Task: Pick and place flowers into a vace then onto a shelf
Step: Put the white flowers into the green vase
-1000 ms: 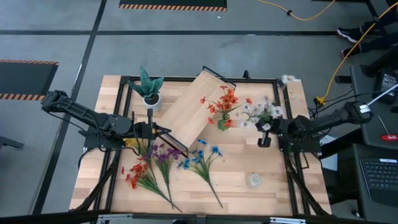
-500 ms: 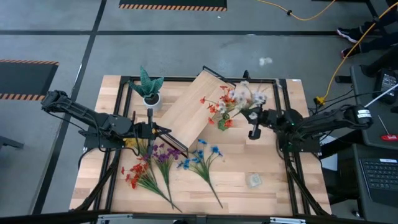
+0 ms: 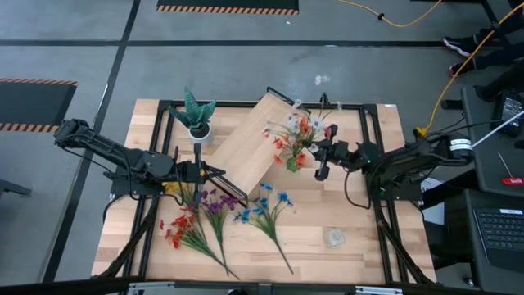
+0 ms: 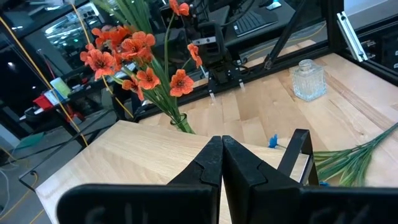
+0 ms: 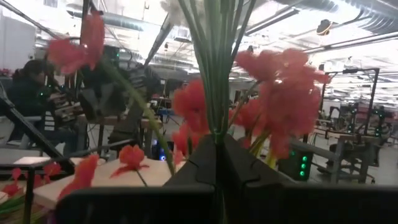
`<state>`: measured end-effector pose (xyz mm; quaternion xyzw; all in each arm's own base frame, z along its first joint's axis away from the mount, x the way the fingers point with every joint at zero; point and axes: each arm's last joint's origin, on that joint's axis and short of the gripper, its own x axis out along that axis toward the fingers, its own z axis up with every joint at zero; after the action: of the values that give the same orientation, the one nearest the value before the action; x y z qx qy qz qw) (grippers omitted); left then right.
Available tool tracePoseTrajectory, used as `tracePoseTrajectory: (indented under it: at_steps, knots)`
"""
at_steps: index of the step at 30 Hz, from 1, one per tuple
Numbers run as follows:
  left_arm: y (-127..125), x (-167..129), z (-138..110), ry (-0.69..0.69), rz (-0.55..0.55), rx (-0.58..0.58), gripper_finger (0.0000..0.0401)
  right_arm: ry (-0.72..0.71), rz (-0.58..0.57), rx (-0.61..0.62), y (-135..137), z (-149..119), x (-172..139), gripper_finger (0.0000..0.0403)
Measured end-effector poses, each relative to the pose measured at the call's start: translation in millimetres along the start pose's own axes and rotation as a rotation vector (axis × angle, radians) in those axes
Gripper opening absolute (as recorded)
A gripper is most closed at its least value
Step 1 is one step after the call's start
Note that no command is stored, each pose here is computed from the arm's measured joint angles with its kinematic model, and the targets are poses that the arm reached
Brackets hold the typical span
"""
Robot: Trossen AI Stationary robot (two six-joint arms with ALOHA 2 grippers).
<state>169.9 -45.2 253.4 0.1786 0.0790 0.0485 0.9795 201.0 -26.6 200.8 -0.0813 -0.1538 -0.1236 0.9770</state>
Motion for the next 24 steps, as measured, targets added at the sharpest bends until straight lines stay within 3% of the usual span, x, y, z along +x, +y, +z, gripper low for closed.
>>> tracePoseTrajectory:
  at_steps: [24]
  knots:
    - [0.0,0.0,-0.1,0.001,-0.001,0.0,0.0004,0.111,0.006,-0.038,1.3,-24.9,-4.5,0.0]
